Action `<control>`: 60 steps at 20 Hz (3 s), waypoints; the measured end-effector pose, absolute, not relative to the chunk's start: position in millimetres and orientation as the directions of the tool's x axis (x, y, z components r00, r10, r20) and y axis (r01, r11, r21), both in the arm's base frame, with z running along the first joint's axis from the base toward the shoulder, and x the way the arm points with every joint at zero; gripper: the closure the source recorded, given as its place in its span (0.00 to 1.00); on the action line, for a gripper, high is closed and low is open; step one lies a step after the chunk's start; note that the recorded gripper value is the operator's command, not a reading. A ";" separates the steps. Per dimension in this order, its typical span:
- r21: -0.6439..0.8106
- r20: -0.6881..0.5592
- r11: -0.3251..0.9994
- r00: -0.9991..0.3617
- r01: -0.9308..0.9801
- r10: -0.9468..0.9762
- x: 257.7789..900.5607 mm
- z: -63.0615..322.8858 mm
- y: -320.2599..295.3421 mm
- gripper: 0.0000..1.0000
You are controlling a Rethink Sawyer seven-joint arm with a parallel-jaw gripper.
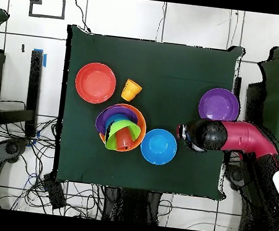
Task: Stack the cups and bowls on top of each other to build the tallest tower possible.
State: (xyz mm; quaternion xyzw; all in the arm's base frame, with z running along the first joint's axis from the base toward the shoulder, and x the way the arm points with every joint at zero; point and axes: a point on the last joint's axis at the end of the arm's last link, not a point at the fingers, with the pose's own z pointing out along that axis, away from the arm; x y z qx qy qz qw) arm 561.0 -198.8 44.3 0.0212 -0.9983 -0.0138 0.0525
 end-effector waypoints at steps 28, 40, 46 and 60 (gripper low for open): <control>0.061 0.011 0.983 -0.985 -0.174 -0.175 609.9 7.8 -252.2 0.00; 0.092 0.018 0.982 -0.986 -0.166 -0.169 604.4 -11.2 -253.9 0.00; 0.089 0.013 0.983 -0.987 -0.160 -0.161 607.5 -13.9 -257.6 0.00; 0.072 -0.005 0.988 -0.991 -0.135 -0.135 619.4 -16.9 -272.3 0.00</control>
